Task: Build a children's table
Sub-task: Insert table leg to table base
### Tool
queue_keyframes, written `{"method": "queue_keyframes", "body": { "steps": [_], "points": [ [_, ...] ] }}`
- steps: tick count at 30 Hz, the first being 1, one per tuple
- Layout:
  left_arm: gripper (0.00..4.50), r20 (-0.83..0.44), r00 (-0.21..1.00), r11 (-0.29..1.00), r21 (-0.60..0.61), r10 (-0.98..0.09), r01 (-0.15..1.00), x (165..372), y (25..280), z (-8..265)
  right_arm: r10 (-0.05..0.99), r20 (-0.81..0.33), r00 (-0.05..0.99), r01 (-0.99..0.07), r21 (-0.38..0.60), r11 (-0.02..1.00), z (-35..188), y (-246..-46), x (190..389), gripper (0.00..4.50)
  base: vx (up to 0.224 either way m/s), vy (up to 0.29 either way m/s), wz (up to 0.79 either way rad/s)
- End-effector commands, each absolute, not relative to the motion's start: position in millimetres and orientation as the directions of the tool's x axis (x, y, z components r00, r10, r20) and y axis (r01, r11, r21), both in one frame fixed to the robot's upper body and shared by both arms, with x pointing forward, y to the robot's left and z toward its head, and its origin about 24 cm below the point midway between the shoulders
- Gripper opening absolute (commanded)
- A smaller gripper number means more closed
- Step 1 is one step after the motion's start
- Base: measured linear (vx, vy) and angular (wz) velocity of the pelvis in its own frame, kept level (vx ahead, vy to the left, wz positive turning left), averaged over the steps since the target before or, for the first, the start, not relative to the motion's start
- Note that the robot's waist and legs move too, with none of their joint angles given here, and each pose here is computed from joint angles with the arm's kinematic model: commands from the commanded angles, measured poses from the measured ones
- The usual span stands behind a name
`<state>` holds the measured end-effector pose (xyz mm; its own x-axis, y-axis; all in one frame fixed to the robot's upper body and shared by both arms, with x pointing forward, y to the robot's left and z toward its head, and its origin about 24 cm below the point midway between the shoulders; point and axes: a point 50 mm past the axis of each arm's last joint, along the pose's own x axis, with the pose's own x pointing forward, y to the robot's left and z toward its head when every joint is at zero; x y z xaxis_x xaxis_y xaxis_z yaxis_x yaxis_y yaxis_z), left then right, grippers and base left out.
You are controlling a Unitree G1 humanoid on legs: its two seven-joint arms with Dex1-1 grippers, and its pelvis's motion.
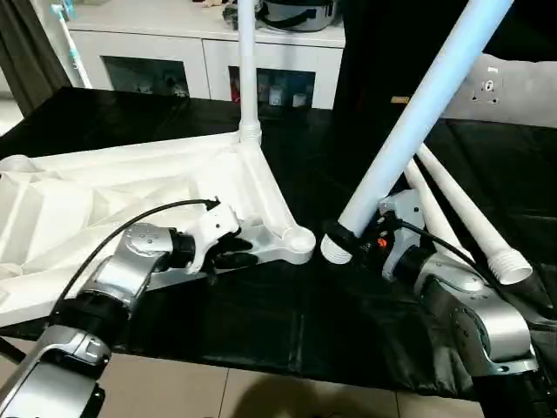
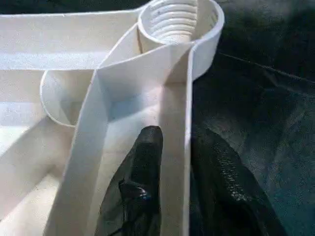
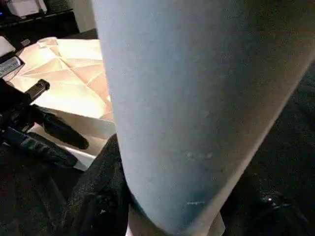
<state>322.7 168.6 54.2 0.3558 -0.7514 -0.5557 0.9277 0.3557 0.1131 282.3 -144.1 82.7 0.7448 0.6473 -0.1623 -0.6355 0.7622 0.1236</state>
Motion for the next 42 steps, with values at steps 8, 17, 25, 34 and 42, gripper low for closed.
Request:
{"method": "queue_keyframes", "body": {
  "steps": [8, 17, 25, 34, 42],
  "points": [
    [0.3, -0.625, 0.339, 0.348, 0.112, -0.704, 0.931, 316, 180, 42, 0.682, -0.144, 0.717, -0.678, 0.089, 0.73, 91, -139.7, 285.6, 1.92, 0.0, 0.0, 0.0],
    [0.0, -0.601, 0.207, 0.136, 0.162, -0.772, 0.977, 303, 163, 42, 0.73, -0.159, 0.665, -0.731, 0.064, 0.68, 98, -129.9, 288.2, 1.92, 0.0, 0.0, 0.0],
    [0.0, -0.57, 0.115, 0.014, 0.178, -0.813, 0.984, 295, 144, 36, 0.756, -0.236, 0.61, -0.763, 0.081, 0.641, 87, -124.5, 282.0, 1.92, 0.0, 0.0, 0.0],
    [0.0, -0.579, 0.046, -0.041, 0.136, -0.814, 0.99, 289, 150, 35, 0.732, -0.304, 0.609, -0.745, 0.097, 0.66, 72, -120.1, 285.0, 1.92, 0.0, 0.0, 0.0],
    [0.0, -0.571, 0.039, -0.058, 0.151, -0.82, 0.987, 287, 147, 36, 0.766, -0.338, 0.546, -0.777, 0.137, 0.614, 65, -114.6, 286.6, 1.92, 0.0, 0.0, 0.0]
  ]
}}
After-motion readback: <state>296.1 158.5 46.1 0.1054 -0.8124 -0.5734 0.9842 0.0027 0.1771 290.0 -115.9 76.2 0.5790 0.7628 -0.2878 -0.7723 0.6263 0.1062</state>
